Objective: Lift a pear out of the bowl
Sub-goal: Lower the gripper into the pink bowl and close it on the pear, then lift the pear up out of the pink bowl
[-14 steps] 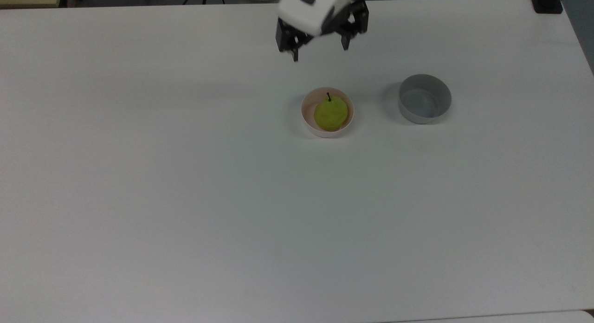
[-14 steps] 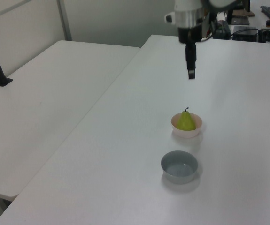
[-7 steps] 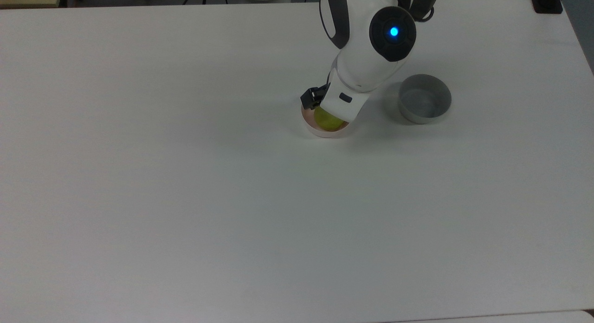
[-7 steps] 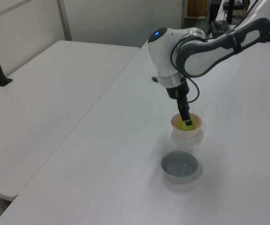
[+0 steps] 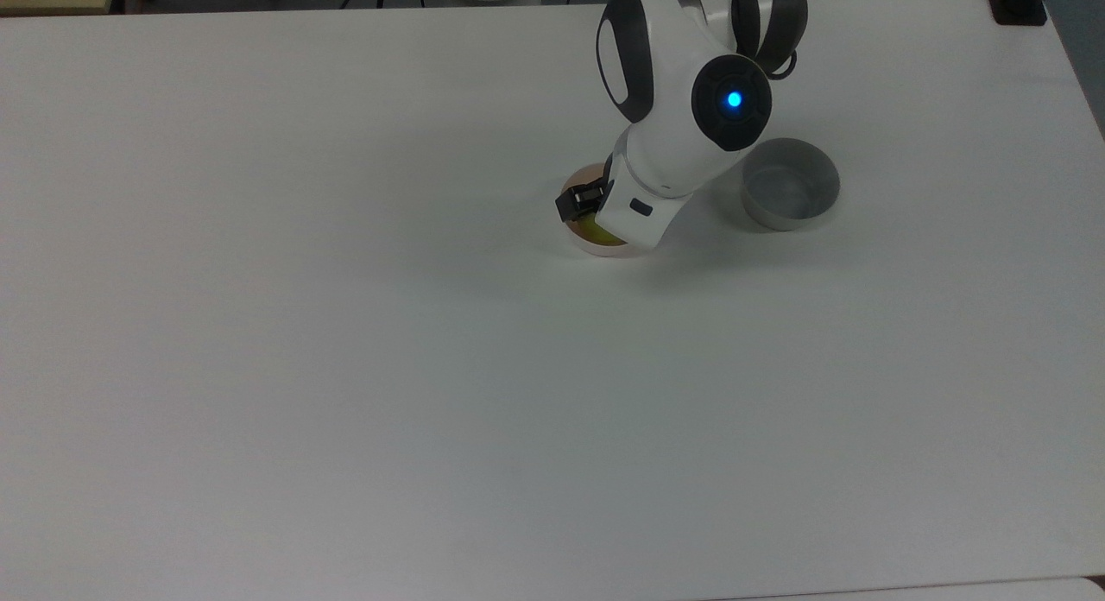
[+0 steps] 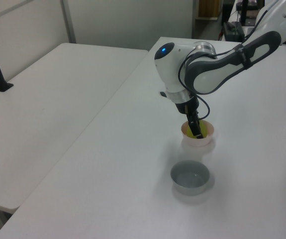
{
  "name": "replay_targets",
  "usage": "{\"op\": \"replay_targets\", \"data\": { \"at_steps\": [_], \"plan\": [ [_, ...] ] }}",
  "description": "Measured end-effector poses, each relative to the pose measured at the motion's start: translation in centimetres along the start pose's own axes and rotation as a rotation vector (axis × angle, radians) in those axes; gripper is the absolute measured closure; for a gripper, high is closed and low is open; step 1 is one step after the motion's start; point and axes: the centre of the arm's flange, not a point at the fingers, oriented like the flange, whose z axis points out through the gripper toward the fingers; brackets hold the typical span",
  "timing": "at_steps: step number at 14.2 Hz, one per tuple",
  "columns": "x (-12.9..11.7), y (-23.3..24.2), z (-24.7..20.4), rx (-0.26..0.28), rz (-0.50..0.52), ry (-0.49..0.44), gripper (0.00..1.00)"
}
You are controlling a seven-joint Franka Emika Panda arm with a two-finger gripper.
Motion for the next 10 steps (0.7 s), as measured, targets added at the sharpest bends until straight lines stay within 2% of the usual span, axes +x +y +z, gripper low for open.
{"op": "replay_targets", "data": {
  "at_steps": [1,4,10],
  "plan": [
    [0.0,-0.1,0.0,-0.006,-0.003,0.0,0.15],
    [0.0,-0.5,-0.2,-0.02,-0.012,0.003,0.21],
    [-0.2,-0.2,-1.3,-0.021,-0.007,0.023,0.21]
  ]
}}
